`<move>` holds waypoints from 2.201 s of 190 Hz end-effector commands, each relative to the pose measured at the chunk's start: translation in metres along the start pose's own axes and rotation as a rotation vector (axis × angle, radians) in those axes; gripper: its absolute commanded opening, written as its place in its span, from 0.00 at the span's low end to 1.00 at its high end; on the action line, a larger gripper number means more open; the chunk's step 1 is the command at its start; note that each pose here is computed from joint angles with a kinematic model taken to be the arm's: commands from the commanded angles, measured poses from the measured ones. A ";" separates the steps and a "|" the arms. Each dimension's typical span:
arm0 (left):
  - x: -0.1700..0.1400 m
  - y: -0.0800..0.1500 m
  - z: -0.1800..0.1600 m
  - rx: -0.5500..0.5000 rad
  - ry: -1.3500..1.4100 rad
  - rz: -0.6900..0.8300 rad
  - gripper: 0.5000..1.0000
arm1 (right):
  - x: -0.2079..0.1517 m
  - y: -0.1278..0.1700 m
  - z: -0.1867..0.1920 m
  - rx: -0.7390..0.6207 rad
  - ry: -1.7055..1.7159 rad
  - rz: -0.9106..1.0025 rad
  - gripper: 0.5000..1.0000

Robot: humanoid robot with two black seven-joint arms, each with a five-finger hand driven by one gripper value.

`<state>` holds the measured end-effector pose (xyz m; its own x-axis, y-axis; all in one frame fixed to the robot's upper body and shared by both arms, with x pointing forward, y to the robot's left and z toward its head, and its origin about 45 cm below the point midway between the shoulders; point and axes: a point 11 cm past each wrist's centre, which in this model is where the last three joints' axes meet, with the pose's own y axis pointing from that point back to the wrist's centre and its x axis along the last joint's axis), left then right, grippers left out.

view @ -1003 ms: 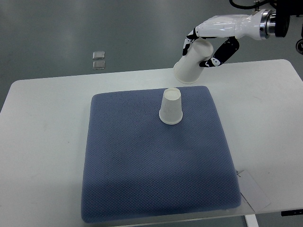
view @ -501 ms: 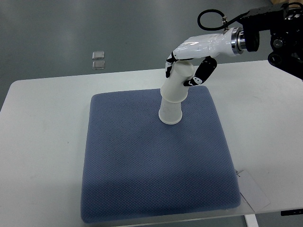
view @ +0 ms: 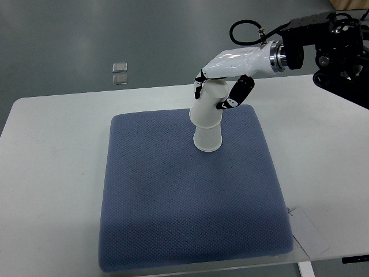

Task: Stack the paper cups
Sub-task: 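Lower the held cup onto the upside-down cup on the pad, then open the right hand and withdraw it away from the stacked cups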

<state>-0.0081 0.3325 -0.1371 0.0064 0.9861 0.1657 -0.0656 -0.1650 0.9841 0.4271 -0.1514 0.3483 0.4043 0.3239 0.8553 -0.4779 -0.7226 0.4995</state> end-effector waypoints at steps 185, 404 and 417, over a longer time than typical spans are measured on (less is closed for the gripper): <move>0.000 0.000 0.000 0.000 -0.001 0.000 1.00 | -0.022 -0.018 0.006 -0.023 -0.051 -0.004 0.63; 0.000 0.000 0.000 0.000 0.000 0.001 1.00 | -0.156 0.038 0.167 -0.353 -1.710 0.861 0.81; 0.000 0.000 0.000 0.000 -0.001 0.001 1.00 | -0.166 0.035 0.167 -0.380 -1.769 0.910 0.81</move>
<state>-0.0082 0.3326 -0.1371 0.0066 0.9861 0.1659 -0.0656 -0.1651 0.9841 0.4788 -0.3313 0.2191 0.1514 -0.9884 -0.0139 -0.9534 -0.1497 0.2620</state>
